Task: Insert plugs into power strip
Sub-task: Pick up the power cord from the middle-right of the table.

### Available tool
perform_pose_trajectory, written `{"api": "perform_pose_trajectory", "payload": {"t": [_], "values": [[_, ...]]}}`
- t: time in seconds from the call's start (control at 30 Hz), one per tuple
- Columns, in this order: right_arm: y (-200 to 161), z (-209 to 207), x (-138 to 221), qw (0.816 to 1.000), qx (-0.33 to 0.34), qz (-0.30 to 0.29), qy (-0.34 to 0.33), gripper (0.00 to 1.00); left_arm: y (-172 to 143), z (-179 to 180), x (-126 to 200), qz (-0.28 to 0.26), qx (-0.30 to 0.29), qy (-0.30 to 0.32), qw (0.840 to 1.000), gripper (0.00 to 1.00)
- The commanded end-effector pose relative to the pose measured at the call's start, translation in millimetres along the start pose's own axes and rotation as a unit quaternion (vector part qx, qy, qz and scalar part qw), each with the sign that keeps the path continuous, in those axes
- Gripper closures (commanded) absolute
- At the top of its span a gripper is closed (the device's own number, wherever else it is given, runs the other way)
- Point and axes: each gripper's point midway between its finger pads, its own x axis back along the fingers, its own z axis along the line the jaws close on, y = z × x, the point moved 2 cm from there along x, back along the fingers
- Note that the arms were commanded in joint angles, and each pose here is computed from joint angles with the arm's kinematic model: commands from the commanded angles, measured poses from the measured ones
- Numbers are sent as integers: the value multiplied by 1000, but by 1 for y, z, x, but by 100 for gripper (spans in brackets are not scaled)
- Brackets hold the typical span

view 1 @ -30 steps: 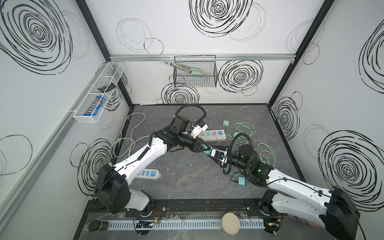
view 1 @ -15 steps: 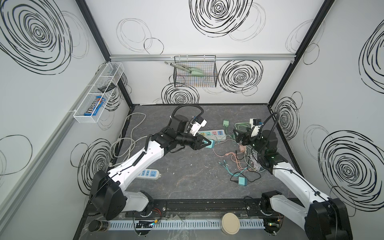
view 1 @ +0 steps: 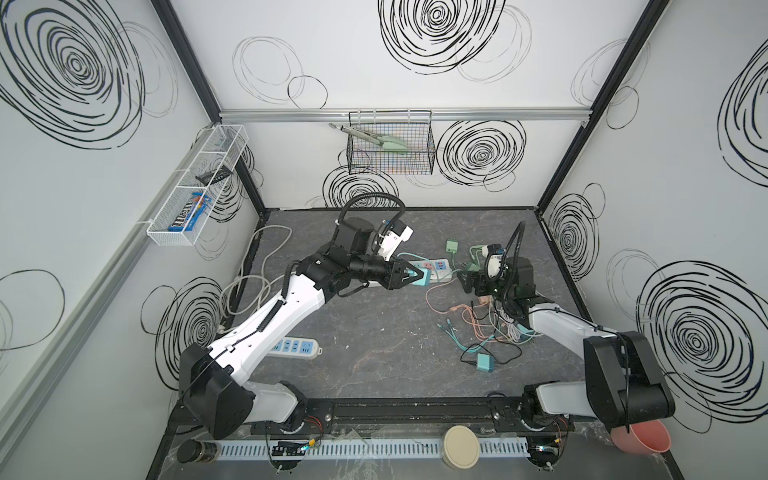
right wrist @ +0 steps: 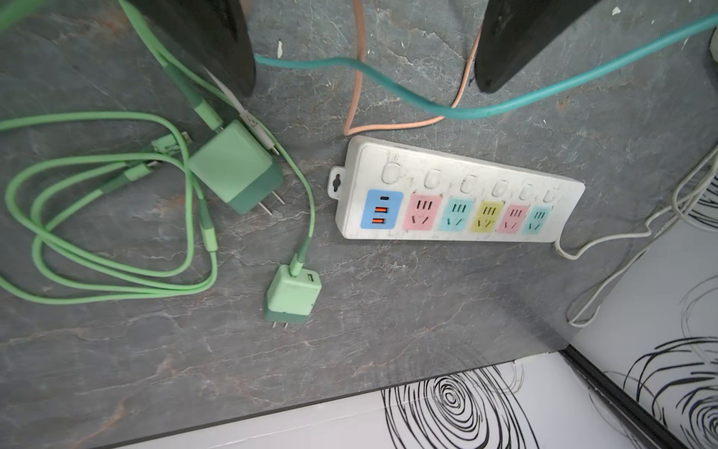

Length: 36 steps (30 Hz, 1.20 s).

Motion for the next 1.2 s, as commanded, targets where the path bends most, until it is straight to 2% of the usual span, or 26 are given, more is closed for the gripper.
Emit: {"api": "perform_pose_trajectory", "payload": {"t": [0.0, 0.17, 0.37, 0.43, 0.5, 0.6, 0.7, 0.77, 0.93, 1.0, 1.17], "values": [[12, 8, -3, 999, 38, -19, 10, 9, 19, -4, 5, -24, -8, 1, 1000, 100], [19, -5, -9, 999, 25, -33, -28, 15, 26, -20, 10, -26, -18, -30, 999, 100], [30, -9, -28, 998, 33, -44, -44, 43, 28, -44, 25, -28, -36, -77, 996, 100], [43, -9, -28, 996, 39, -63, -53, 63, 28, -48, 31, -33, -42, -83, 995, 100], [67, -7, -20, 993, 49, -88, -64, 76, 29, -46, 36, -41, -46, -72, 996, 100], [116, 3, 3, 984, 79, -140, -76, 85, 39, -38, 42, -56, -44, -41, 997, 100], [167, 14, 32, 967, 119, -200, -100, 89, 55, -46, 45, -76, -61, -32, 995, 100], [199, 20, 53, 947, 152, -253, -122, 90, 64, -58, 45, -90, -81, -38, 992, 100], [281, 24, 99, 907, 179, -341, -172, 93, 77, -74, 37, -85, -116, -31, 989, 100], [308, 34, 114, 894, 191, -369, -168, 94, 82, -74, 36, -86, -123, -16, 989, 100], [363, 80, 154, 863, 217, -445, -102, 95, 97, -75, 46, -106, -136, 11, 985, 100]]}}
